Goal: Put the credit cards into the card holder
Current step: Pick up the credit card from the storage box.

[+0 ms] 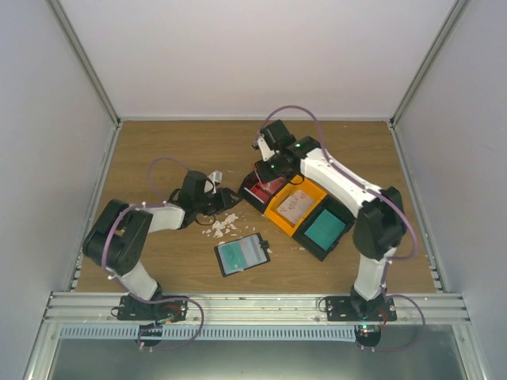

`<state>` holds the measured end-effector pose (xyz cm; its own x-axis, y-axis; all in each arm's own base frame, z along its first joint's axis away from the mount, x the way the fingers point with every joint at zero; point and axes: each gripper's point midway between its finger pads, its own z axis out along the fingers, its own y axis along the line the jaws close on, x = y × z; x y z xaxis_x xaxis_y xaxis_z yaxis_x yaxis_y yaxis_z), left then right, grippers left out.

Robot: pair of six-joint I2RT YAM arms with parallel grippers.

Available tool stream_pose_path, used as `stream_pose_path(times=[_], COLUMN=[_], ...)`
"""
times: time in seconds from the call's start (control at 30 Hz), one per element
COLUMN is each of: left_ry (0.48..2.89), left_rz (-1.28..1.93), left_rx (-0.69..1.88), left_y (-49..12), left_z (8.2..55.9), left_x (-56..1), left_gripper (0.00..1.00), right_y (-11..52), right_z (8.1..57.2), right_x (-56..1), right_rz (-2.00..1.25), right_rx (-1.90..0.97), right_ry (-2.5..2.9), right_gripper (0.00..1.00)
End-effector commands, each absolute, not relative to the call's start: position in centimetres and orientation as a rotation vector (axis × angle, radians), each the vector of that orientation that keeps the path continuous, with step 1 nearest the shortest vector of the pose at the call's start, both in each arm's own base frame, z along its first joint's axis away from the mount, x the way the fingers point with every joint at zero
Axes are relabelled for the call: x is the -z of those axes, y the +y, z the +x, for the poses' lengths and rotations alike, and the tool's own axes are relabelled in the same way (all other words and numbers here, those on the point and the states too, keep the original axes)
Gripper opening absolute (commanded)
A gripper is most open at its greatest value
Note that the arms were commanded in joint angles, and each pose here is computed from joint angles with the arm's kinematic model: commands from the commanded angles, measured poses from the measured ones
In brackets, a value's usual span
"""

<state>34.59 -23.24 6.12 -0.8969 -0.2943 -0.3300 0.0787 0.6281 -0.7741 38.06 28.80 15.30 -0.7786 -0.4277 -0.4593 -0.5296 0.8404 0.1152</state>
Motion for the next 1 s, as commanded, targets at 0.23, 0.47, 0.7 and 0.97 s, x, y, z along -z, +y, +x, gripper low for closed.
stream_pose_path(times=[0.23, 0.47, 0.7, 0.97], left_ry=[2.103, 2.020, 2.010, 1.964], left_rz=[0.116, 0.316, 0.356, 0.427], left_rx=[1.332, 1.510, 1.602, 1.731], left_y=[-23.0, -24.0, -24.4, -25.0], left_z=[28.5, 23.5, 20.9, 18.5], left_x=[-16.8, -19.6, -19.8, -20.1], left_gripper=[0.71, 0.76, 0.58, 0.22], right_y=[31.3, 32.7, 32.7, 32.4], right_z=[28.6, 22.2, 19.2, 18.1], right_x=[-21.1, -23.3, -24.5, -23.2], right_rz=[-0.652, -0.697, -0.753, -0.767], right_rx=[-1.048, -1.523, -1.662, -1.696], right_ry=[2.314, 2.096, 1.982, 1.993], right_gripper=[0.00, 0.00, 0.02, 0.02])
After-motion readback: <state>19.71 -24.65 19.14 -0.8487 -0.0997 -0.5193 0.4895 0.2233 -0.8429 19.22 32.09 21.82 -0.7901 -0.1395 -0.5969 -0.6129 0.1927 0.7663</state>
